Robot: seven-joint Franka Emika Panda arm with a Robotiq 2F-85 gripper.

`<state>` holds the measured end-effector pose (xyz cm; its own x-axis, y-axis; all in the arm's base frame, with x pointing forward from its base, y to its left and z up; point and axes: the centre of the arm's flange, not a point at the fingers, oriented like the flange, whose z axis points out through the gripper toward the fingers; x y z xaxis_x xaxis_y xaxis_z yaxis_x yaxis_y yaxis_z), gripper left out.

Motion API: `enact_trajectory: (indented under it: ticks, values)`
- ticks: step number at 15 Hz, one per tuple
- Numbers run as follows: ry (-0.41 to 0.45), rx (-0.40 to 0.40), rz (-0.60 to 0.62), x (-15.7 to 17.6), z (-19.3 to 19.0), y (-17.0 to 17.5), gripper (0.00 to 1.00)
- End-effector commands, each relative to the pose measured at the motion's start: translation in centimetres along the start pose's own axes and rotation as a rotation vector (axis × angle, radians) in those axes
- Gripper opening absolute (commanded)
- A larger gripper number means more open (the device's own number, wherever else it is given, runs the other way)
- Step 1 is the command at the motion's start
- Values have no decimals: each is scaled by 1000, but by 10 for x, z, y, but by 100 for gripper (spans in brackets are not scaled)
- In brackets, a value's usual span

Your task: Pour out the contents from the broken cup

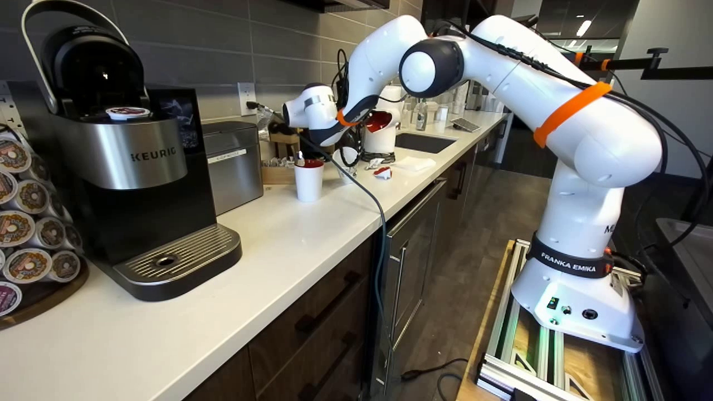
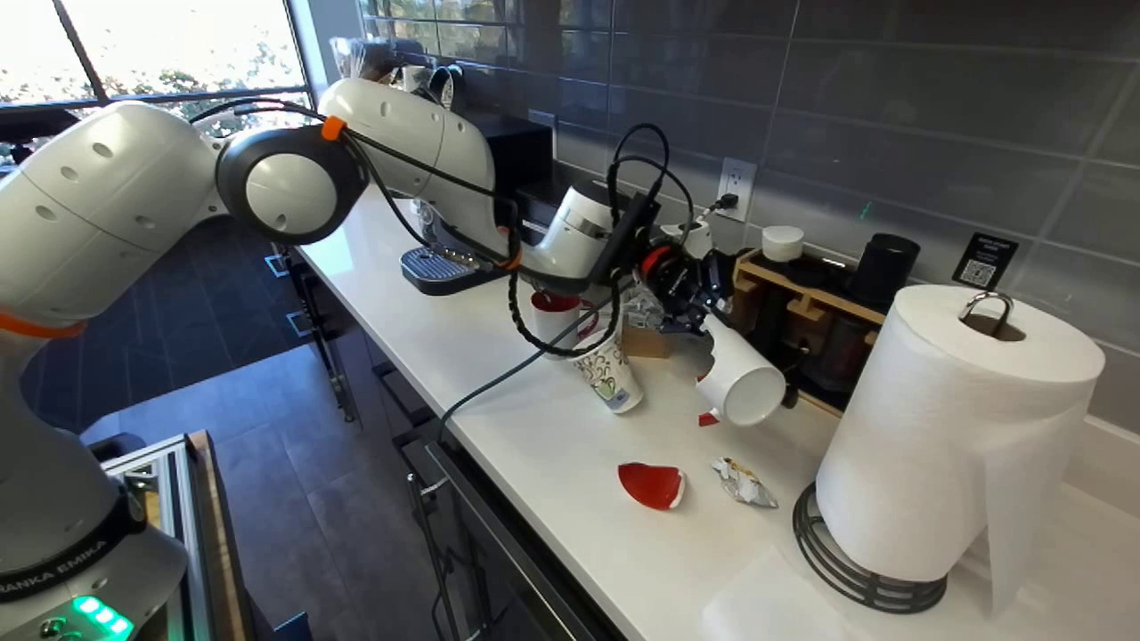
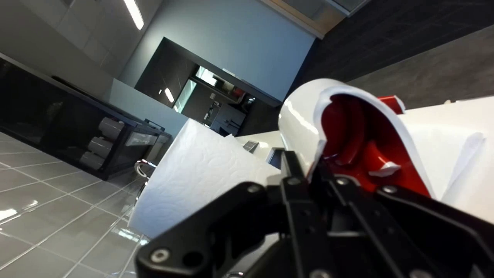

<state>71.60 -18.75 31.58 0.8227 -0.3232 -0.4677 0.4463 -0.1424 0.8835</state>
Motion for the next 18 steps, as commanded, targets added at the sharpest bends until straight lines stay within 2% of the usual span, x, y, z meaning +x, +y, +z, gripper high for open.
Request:
enact_trajectory:
  ticks: [1,5,8,11,14,18]
  values:
    - [-91,-76,-37,25,9,-1,3]
    - [-115,-78,-43,30,13,4,3]
    - [-125,-141,-10,29,10,10,3]
    - [-117,-167,-10,30,6,13,3]
    - [-79,-95,-5,31,4,23,3]
    - [-6,132,45,18,5,56,3]
